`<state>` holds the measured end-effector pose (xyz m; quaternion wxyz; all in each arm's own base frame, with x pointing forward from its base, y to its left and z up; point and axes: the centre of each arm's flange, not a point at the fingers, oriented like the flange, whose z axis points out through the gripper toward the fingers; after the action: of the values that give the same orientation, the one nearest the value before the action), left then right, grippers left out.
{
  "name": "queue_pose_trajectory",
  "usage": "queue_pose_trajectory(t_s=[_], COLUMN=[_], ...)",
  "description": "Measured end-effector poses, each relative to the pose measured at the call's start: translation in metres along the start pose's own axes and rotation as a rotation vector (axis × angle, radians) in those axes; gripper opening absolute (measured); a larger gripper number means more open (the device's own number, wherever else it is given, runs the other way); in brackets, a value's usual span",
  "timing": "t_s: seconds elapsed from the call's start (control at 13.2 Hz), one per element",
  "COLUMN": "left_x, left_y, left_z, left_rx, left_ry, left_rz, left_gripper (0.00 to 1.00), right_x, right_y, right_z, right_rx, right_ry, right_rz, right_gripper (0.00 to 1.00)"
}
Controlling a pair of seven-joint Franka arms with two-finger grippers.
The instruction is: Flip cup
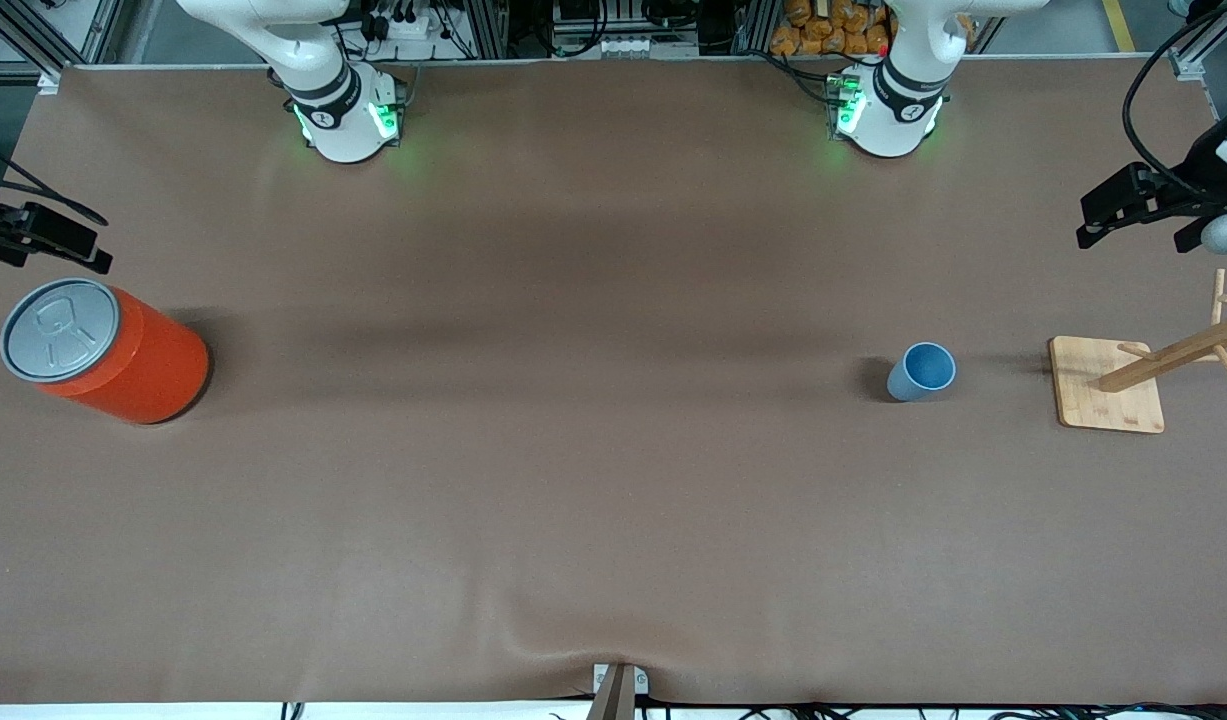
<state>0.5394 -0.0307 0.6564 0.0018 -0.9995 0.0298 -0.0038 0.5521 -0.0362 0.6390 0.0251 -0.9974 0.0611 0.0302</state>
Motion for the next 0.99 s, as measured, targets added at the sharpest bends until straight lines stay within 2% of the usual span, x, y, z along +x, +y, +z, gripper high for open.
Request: queue_pose_trajectory(t_s=[0.99], left_x=[0.0019], left_y=[-0.0045], left_z=[0.0039], left_rx=[0.000], left_ry=[-0.008], left_rz=[-0.008], left_gripper=[1.00], right_x=[0.0001], right_y=[-0.0001], right_z=[0.0003], right_rx=[0.000], right_ry=[-0.001], right_rz=[0.000], right_gripper=[1.00])
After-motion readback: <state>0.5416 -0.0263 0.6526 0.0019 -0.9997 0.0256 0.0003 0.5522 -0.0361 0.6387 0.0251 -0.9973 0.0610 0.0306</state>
